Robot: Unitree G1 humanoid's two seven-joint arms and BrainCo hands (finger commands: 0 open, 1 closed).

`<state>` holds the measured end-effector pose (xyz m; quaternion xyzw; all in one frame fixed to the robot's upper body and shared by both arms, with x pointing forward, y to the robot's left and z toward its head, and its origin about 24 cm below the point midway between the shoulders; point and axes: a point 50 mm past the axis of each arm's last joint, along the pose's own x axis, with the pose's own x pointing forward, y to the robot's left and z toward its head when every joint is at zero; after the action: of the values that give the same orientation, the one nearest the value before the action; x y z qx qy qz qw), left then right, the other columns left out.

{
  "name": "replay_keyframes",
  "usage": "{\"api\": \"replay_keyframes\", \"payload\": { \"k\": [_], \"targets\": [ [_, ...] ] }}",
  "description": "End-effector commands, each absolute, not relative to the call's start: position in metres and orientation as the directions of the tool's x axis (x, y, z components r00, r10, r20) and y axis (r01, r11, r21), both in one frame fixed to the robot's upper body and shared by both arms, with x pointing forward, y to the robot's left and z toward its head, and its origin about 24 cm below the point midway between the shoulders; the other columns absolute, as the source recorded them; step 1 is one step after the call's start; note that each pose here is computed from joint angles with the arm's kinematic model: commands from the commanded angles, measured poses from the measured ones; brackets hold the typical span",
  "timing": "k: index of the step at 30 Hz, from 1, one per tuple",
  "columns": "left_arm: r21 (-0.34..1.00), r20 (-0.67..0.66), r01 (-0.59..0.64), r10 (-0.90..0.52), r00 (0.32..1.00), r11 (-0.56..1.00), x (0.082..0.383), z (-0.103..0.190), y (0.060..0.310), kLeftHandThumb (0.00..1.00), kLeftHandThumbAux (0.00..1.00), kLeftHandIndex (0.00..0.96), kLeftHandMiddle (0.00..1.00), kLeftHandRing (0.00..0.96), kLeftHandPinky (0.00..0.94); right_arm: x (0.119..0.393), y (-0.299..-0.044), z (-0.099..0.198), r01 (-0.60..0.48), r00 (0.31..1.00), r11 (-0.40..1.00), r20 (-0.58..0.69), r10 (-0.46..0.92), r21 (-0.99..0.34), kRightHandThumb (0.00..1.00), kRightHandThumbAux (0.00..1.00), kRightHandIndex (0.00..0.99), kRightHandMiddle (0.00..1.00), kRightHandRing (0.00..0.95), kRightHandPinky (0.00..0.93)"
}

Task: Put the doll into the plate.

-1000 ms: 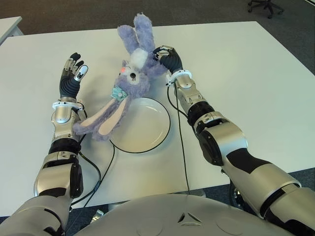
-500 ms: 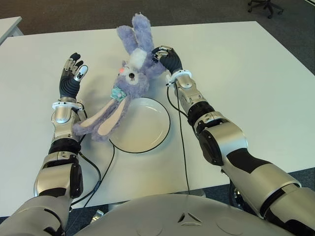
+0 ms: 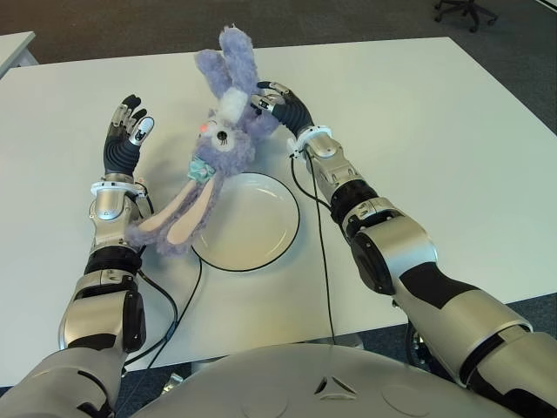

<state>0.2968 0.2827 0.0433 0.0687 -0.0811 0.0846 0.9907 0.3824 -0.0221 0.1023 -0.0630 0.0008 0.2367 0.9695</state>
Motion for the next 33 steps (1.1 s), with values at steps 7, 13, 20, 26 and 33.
{"api": "replay_keyframes", "payload": {
  "k": [7, 13, 20, 26, 33],
  "targets": [
    [0.069, -0.017, -0.159, 0.160, 0.987, 0.985, 0.2671, -0.0096, 0.2693, 0.000, 0.433, 0.000, 0.067, 0.084, 0.123, 0.3487, 0.0312, 0.0713, -0.620, 0.778, 0.785, -0.148, 0.610, -0.026, 0.200, 0.529, 0.000, 0.059, 0.086, 0.113],
    [0.067, -0.018, -0.158, 0.159, 0.987, 0.985, 0.2671, -0.0097, 0.2692, 0.000, 0.425, 0.000, 0.064, 0.079, 0.118, 0.3480, 0.0307, 0.0691, -0.615, 0.780, 0.788, -0.157, 0.606, -0.019, 0.193, 0.533, 0.000, 0.077, 0.103, 0.136],
    [0.068, -0.017, -0.156, 0.157, 0.987, 0.985, 0.2672, -0.0093, 0.2692, 0.000, 0.421, 0.000, 0.065, 0.079, 0.120, 0.3477, 0.0300, 0.0679, -0.608, 0.786, 0.793, -0.155, 0.599, -0.018, 0.183, 0.543, 0.000, 0.067, 0.096, 0.137],
    [0.070, -0.014, -0.156, 0.158, 0.987, 0.985, 0.2669, -0.0086, 0.2698, 0.000, 0.421, 0.000, 0.061, 0.081, 0.133, 0.3474, 0.0298, 0.0671, -0.605, 0.787, 0.796, -0.158, 0.596, -0.011, 0.184, 0.552, 0.000, 0.040, 0.079, 0.138],
    [0.068, -0.013, -0.154, 0.155, 0.988, 0.986, 0.2666, -0.0083, 0.2702, 0.000, 0.425, 0.000, 0.063, 0.085, 0.133, 0.3467, 0.0286, 0.0643, -0.596, 0.791, 0.803, -0.167, 0.588, 0.002, 0.198, 0.545, 0.000, 0.038, 0.078, 0.132]
  ]
}}
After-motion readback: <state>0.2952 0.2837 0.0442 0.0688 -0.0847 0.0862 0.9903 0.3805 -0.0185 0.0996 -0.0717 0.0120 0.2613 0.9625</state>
